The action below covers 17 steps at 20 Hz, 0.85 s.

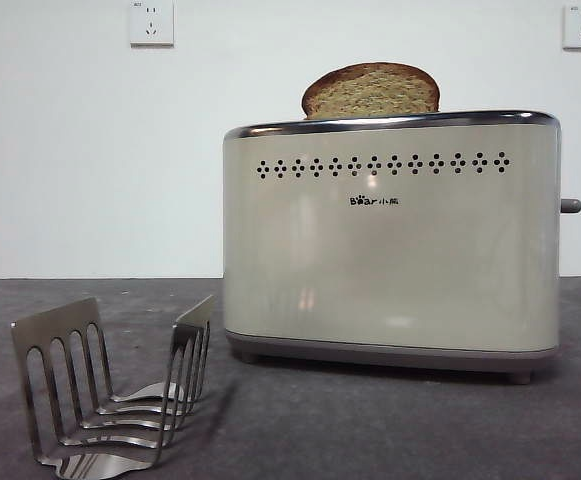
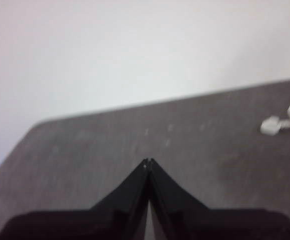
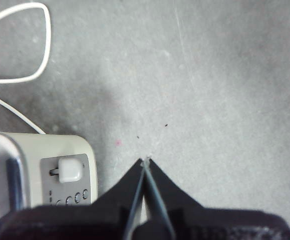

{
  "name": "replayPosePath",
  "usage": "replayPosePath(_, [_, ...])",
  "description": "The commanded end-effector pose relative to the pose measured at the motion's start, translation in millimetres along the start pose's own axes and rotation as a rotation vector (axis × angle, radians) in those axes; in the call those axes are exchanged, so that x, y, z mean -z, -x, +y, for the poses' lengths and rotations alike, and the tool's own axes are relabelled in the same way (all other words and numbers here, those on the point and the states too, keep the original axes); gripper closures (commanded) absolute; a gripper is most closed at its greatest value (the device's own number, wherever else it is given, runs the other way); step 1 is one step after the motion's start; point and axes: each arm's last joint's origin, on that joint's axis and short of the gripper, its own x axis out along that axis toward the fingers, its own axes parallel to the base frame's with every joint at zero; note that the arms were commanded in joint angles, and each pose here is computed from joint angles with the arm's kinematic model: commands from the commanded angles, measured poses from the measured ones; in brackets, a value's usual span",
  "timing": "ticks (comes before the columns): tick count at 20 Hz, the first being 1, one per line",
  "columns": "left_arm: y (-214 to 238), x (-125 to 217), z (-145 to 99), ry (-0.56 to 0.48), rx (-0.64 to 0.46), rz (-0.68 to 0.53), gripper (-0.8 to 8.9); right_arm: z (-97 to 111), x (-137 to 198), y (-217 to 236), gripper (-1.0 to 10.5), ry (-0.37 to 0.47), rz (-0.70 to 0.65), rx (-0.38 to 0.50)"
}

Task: Pick up a slice of bread from the rack,put the bread on the toaster,press the button

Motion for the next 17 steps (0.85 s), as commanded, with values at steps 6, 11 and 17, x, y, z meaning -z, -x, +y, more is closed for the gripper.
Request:
replayPosePath(6, [5, 73, -6, 0.157, -0.032, 0.034, 8.17, -1, -5, -8, 9.5, 0.002, 0.01, 0.004])
replayPosePath(11, [5, 78, -6, 0.146, -0.052, 0.09, 8.17, -1, -5, -8, 9.5, 0.002, 0.008, 0.01])
replayPosePath(17, [4, 80, -6, 0.146, -0.052, 0.109, 8.17, -1, -6, -8, 9.5, 0.003, 0.005, 0.009])
